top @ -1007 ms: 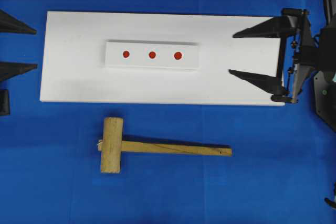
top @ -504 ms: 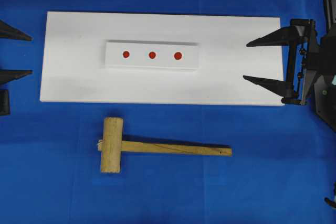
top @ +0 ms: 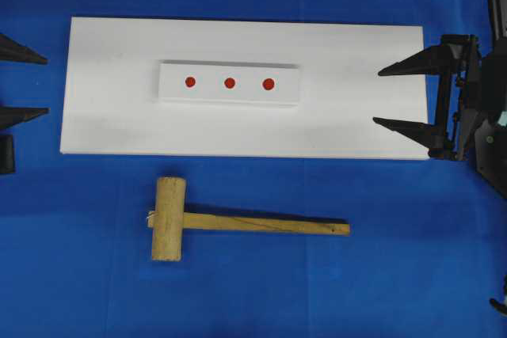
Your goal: Hit the mark with a hammer.
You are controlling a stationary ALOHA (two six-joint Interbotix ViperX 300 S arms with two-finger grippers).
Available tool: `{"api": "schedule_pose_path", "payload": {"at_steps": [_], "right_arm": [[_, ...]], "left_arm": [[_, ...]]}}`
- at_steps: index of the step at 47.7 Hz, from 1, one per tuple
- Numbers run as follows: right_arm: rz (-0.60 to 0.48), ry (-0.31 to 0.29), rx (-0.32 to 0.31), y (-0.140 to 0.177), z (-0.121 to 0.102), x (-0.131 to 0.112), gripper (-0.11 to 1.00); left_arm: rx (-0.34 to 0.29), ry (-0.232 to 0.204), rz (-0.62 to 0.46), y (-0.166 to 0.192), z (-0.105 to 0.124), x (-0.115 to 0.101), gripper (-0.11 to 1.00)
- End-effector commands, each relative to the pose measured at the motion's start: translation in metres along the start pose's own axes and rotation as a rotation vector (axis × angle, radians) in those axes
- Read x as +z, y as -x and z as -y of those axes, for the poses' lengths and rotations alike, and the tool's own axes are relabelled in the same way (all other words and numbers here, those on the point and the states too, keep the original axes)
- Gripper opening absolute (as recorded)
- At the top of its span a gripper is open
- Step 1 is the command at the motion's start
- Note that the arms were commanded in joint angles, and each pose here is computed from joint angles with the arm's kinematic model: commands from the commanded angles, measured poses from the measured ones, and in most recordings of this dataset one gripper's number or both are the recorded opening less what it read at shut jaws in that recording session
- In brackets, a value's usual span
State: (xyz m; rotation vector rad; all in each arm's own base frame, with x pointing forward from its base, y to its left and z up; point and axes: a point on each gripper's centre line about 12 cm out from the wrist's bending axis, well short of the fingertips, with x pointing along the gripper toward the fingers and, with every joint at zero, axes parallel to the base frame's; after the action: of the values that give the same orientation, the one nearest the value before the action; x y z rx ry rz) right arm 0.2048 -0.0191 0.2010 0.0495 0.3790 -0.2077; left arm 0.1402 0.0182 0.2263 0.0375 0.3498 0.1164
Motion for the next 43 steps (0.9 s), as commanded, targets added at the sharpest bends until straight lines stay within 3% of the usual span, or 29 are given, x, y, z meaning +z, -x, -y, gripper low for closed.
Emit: {"api": "schedule_pose_path", "payload": {"at_steps": [1,43], "right_arm": [[0.012,-0.008,-0.005,0.001,0.001,0.002,0.83],[0.068,-0.071,0.004,0.026,0.008,-0.017,0.80]], "left_arm": [[0.002,0.002,0.011,0.000,0.000,0.004,0.85],[0.002,0.003,0.011,0.000,0.000,0.003,0.85]]}}
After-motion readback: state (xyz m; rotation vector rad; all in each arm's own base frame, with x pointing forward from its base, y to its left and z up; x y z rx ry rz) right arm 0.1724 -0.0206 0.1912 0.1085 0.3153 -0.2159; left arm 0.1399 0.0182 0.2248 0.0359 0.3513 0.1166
